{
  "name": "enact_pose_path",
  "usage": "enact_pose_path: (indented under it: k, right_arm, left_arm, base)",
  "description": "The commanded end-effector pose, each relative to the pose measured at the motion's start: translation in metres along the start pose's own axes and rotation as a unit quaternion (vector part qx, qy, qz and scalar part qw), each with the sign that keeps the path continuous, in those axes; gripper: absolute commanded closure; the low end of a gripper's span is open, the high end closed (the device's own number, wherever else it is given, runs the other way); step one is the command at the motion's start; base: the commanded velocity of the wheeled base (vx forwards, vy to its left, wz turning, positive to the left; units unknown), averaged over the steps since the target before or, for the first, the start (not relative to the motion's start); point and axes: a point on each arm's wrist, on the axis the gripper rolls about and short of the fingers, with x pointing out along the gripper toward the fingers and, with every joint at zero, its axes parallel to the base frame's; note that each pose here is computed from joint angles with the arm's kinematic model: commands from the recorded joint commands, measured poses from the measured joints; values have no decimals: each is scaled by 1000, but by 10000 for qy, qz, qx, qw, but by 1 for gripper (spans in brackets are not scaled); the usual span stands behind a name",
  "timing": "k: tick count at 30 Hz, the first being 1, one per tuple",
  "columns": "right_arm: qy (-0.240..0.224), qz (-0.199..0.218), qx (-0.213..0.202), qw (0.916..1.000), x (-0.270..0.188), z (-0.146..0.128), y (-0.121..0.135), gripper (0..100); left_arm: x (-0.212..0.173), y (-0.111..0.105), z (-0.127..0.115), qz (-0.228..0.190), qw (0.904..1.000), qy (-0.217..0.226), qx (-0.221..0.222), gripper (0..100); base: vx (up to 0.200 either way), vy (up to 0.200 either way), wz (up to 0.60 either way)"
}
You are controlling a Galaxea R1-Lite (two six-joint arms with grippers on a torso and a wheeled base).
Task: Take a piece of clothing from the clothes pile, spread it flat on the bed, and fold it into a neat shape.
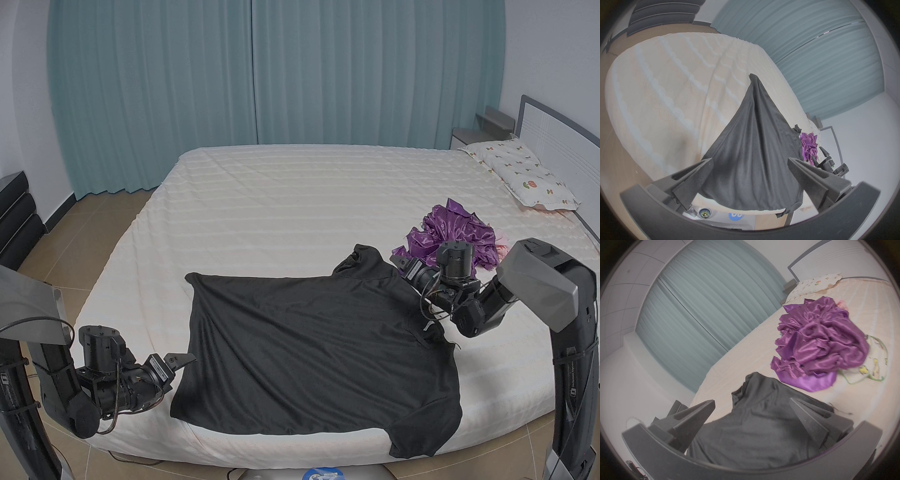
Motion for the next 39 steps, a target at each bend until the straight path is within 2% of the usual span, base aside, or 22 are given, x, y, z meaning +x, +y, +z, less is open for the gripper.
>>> enact_pose_path:
  k: [1, 4, 8, 13, 16, 19, 22, 23, 26, 29, 30, 35, 39]
  right_arm:
    - [52, 259, 15, 9996, -71, 17, 9, 0]
    - [144, 200, 22, 9997, -87, 14, 4, 0]
    - [361, 18, 28, 9993, -119, 6, -4, 0]
    - [769, -296, 9, 9966, -156, -11, -16, 0]
    - [812, -317, 30, 9962, -164, -15, -19, 0]
    - [1103, -551, -15, 9924, -186, -32, -35, 0]
    - [1342, -539, -40, 9895, -199, -41, -42, 0]
    - [1545, -454, -11, 9869, -204, -46, -46, 0]
    - [1685, -383, 15, 9850, -212, -51, -51, 0]
    - [1654, -325, -2, 9857, -215, -55, -53, 0]
    - [1604, -290, -19, 9866, -216, -57, -55, 0]
    - [1667, -371, 36, 9853, -215, -63, -62, 0]
    - [1688, -384, 78, 9849, -214, -63, -63, 0]
  left_arm:
    - [-12, -4, -12, 90, 9993, 284, 212, 0]
    - [-16, -7, -12, 90, 9993, 299, 220, 0]
    - [-34, -24, -4, 96, 9993, 304, 218, 0]
    - [-59, -45, 5, 693, 9941, 833, 40, 0]
    - [-59, -43, 1, 807, 9914, 1027, 65, 0]
    - [-51, -30, -9, 1125, 9847, 1311, 232, 0]
    - [-44, -23, -13, 1234, 9815, 1443, 255, 0]
    - [-38, -20, -14, 1239, 9815, 1437, 257, 0]
    - [-27, -15, -14, 1207, 9827, 1384, 229, 0]
    - [-15, -9, -16, 1222, 9832, 1335, 227, 0]
    - [-6, -3, -17, 1342, 9829, 1238, 226, 0]
    - [3, 0, -24, 1583, 9808, 1089, 342, 0]
    - [5, 0, -23, 1583, 9812, 1050, 331, 0]
  base:
    - [0, 0, 0]
    - [0, 0, 0]
    - [0, 0, 0]
    - [0, 0, 0]
    - [0, 0, 0]
    - [0, 0, 0]
    - [0, 0, 0]
    - [0, 0, 0]
    - [0, 0, 0]
    - [0, 0, 0]
    - [0, 0, 0]
    - [0, 0, 0]
    - [0, 0, 0]
